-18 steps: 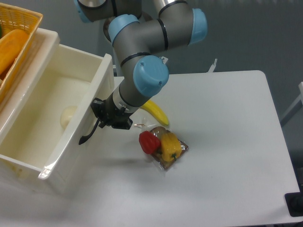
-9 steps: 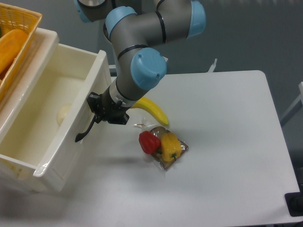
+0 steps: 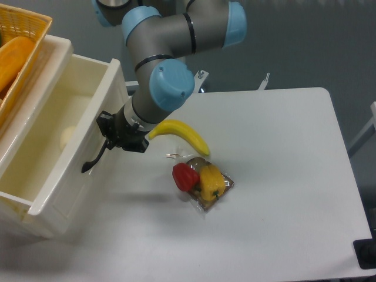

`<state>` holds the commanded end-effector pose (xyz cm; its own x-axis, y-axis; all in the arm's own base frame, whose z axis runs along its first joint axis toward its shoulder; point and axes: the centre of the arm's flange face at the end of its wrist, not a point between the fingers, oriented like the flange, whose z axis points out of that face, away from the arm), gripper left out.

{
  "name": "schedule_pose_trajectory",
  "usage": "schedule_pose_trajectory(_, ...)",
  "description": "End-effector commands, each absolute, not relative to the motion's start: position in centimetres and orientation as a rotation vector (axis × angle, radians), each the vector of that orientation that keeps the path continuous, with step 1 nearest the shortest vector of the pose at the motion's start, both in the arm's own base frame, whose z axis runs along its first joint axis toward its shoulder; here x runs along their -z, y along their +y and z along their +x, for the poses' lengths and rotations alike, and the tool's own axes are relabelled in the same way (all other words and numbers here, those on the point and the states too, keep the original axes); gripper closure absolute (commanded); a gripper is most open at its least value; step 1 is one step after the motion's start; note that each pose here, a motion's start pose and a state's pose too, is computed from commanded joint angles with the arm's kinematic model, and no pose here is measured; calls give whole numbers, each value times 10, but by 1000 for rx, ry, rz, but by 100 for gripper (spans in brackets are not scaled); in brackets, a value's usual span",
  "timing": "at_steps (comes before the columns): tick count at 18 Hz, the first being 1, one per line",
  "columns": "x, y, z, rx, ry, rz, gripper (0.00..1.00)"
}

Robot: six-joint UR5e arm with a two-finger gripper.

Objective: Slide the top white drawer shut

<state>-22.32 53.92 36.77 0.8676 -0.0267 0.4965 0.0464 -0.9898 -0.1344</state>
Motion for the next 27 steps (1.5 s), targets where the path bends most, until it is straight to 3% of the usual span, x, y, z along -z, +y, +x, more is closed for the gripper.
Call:
schedule_pose_trajectory(10, -367, 561, -164, 802, 7, -2946, 97)
schedule_pose_trajectory(23, -363, 565, -155, 808, 29, -2952, 96)
schedule_pose_trajectory(27, -361, 565, -164, 801, 17, -2950, 83)
